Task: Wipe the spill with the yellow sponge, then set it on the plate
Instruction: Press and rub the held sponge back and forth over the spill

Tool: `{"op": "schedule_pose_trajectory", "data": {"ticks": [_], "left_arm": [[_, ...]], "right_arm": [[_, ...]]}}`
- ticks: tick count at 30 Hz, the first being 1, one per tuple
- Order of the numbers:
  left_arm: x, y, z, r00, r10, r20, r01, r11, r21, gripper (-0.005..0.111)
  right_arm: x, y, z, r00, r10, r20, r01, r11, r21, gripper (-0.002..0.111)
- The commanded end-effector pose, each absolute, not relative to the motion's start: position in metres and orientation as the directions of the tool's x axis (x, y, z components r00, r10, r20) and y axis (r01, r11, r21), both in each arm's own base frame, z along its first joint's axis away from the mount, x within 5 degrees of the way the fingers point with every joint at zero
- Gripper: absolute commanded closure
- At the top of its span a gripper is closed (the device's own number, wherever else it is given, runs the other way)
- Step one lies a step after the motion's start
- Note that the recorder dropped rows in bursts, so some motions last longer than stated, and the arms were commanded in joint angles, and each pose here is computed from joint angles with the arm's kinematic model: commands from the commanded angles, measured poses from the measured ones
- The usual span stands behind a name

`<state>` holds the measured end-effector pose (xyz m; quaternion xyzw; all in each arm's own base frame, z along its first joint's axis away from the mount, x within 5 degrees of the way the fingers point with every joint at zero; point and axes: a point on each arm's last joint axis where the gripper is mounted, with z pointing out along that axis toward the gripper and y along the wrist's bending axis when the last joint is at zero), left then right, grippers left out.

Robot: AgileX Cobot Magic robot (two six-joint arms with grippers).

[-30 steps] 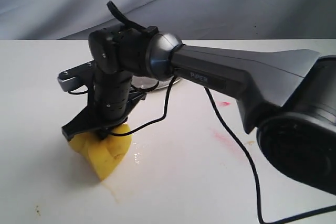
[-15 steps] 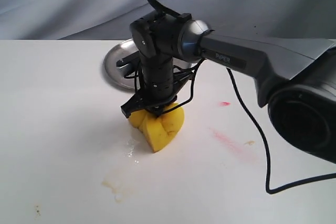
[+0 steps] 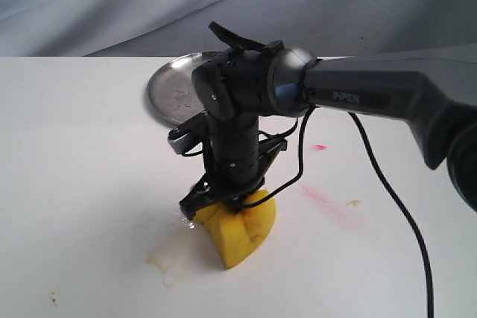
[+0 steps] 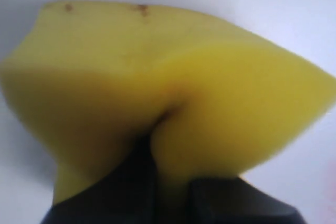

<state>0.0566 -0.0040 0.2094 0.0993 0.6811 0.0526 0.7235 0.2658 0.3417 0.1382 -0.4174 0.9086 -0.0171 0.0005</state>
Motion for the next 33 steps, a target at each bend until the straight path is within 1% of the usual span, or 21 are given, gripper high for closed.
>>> {"op": "schedule_pose_trajectory", "data": {"ticks": [1, 4, 7, 10, 12, 15, 19, 21, 22, 25, 28, 30, 33], "left_arm": [[0.056, -0.004, 0.211, 0.076, 0.195, -0.978, 0.054, 0.978, 0.200, 0.107], [0.056, -0.004, 0.211, 0.076, 0.195, -0.978, 0.054, 0.978, 0.200, 0.107], [0.056, -0.004, 0.211, 0.076, 0.195, -0.978, 0.054, 0.978, 0.200, 0.107], [0.056, -0.004, 0.211, 0.076, 0.195, -0.978, 0.054, 0.978, 0.200, 0.107], [0.056, -0.004, 0.211, 0.076, 0.195, -0.978, 0.054, 0.978, 0.200, 0.107], [0.056, -0.004, 0.211, 0.076, 0.195, -0.978, 0.054, 0.978, 0.200, 0.107], [0.056, -0.004, 0.211, 0.076, 0.195, -0.978, 0.054, 0.978, 0.200, 0.107], [0.056, -0.004, 0.211, 0.076, 0.195, -0.978, 0.054, 0.978, 0.200, 0.107], [0.056, -0.004, 0.211, 0.076, 0.195, -0.978, 0.054, 0.978, 0.200, 0.107], [0.056, -0.004, 0.211, 0.076, 0.195, -0.978, 0.054, 0.978, 0.200, 0.107], [0.056, -0.004, 0.211, 0.076, 0.195, -0.978, 0.054, 0.978, 0.200, 0.107], [0.056, -0.004, 0.211, 0.076, 0.195, -0.978, 0.054, 0.978, 0.200, 0.107], [0.056, -0.004, 0.211, 0.076, 0.195, -0.978, 0.054, 0.978, 0.200, 0.107]], "right_arm": [[0.225, 0.372, 0.129, -0.602, -0.798, -0.017, -0.793, 0.595, 0.129, 0.108], [0.210, 0.390, 0.133, -0.580, -0.810, -0.086, -0.811, 0.565, 0.151, 0.108], [0.208, 0.403, 0.140, -0.582, -0.797, -0.163, -0.812, 0.556, 0.178, 0.108], [0.218, 0.412, 0.144, -0.610, -0.762, -0.218, -0.792, 0.575, 0.207, 0.108], [0.230, 0.412, 0.144, -0.632, -0.741, -0.227, -0.775, 0.596, 0.210, 0.108], [0.251, 0.403, 0.139, -0.665, -0.721, -0.195, -0.747, 0.632, 0.206, 0.108], [0.282, 0.377, 0.136, -0.713, -0.683, -0.157, -0.701, 0.690, 0.180, 0.108], [0.302, 0.356, 0.138, -0.732, -0.670, -0.122, -0.681, 0.719, 0.139, 0.108], [0.311, 0.342, 0.137, -0.732, -0.675, -0.086, -0.681, 0.728, 0.085, 0.108], [0.324, 0.318, 0.135, -0.736, -0.677, -0.021, -0.677, 0.736, -0.009, 0.108], [0.312, 0.299, 0.124, -0.725, -0.687, 0.036, -0.688, 0.724, -0.046, 0.108], [0.296, 0.296, 0.120, -0.719, -0.694, 0.038, -0.694, 0.720, -0.001, 0.108], [0.258, 0.309, 0.126, -0.672, -0.741, -0.013, -0.735, 0.664, 0.135, 0.108]]}}
